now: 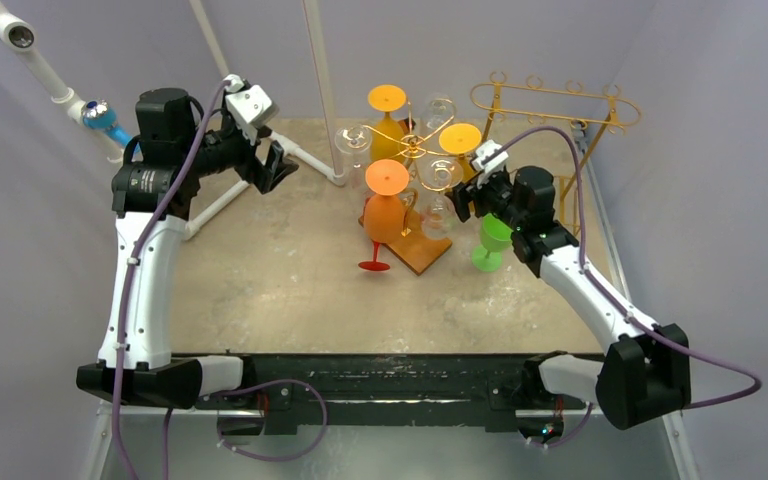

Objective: Place the wine glass upside down on the wine glass rack

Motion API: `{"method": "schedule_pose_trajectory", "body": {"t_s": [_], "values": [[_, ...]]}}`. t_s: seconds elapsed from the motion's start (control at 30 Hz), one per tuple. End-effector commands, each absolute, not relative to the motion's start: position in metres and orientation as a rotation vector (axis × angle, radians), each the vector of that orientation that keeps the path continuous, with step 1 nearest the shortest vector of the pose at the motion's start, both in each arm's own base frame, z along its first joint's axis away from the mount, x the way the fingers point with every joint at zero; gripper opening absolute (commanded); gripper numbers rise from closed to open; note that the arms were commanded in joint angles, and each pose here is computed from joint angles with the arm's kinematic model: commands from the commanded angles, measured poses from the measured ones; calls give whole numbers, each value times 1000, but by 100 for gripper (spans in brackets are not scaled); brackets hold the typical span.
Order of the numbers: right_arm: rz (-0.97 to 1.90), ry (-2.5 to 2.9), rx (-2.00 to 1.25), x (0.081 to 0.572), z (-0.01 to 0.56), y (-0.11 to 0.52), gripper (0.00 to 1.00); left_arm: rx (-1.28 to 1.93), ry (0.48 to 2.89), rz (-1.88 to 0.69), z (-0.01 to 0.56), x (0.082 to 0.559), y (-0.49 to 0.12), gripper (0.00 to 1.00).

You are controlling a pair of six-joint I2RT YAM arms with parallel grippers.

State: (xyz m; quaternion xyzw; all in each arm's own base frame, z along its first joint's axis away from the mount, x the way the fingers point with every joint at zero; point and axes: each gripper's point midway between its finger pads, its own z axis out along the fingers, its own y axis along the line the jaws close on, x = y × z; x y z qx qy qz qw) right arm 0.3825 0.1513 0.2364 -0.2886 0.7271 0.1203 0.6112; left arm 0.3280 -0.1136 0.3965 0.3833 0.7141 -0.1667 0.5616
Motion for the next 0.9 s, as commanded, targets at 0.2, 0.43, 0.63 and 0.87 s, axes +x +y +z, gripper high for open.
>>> {"method": "schedule_pose_trajectory", "body": {"t_s": [0.2, 0.43, 0.63, 0.87], "values": [[293, 1569, -613, 378, 263, 151, 23, 877, 1643, -379, 415, 329, -114, 83], [299, 1560, -581, 375, 262, 149, 20, 878, 1641, -370, 416, 330, -114, 83], [283, 1548, -535, 373, 263, 143, 17, 882, 1644, -365, 414, 331, -113, 82], [279, 1520, -478, 371, 271, 135, 16, 886, 1644, -362, 412, 330, -113, 82]]}}
